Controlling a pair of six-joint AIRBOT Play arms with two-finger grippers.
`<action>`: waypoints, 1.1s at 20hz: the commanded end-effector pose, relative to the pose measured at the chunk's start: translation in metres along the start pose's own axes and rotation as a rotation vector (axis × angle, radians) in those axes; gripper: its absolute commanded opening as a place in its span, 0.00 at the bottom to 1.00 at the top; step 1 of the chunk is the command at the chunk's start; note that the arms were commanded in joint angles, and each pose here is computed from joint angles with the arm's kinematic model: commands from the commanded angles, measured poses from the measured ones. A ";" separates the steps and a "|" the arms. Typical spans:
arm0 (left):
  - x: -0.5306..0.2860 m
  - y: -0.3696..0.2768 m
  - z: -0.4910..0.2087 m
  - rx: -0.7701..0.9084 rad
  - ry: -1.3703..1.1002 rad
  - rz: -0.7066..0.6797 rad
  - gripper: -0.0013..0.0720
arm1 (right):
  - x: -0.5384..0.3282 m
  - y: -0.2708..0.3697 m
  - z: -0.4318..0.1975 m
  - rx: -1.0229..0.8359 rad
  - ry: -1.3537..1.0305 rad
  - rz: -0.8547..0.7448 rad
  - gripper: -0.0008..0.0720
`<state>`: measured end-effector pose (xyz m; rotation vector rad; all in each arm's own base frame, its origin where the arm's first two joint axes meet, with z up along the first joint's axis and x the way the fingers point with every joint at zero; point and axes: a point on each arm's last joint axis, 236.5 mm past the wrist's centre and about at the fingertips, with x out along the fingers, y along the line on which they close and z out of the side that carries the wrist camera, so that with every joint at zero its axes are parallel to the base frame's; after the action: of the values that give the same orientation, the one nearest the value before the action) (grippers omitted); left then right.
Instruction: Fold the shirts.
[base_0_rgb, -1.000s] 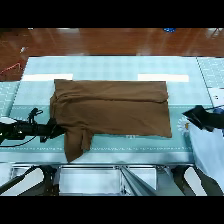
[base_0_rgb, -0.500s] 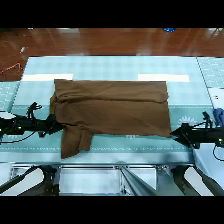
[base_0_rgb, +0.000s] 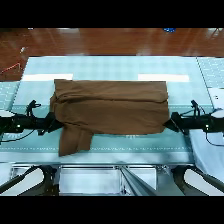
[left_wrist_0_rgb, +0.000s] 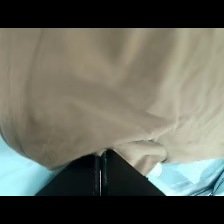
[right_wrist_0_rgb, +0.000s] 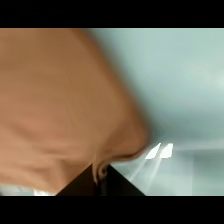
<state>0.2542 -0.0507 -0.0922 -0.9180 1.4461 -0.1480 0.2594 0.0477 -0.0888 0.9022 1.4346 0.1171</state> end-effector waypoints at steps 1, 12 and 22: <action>-0.022 -0.023 0.023 0.065 -0.042 -0.021 0.04 | -0.023 0.035 0.021 -0.149 -0.025 0.017 0.05; -0.022 -0.135 0.169 0.226 -0.116 -0.089 0.04 | -0.021 0.092 0.142 -0.188 -0.203 0.055 0.05; 0.022 -0.140 0.239 0.195 -0.077 -0.102 0.04 | 0.002 0.102 0.215 -0.154 -0.243 0.093 0.05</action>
<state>0.5154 -0.0524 -0.0447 -0.8196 1.2967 -0.3306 0.4756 0.0238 -0.0510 0.8172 1.1646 0.1907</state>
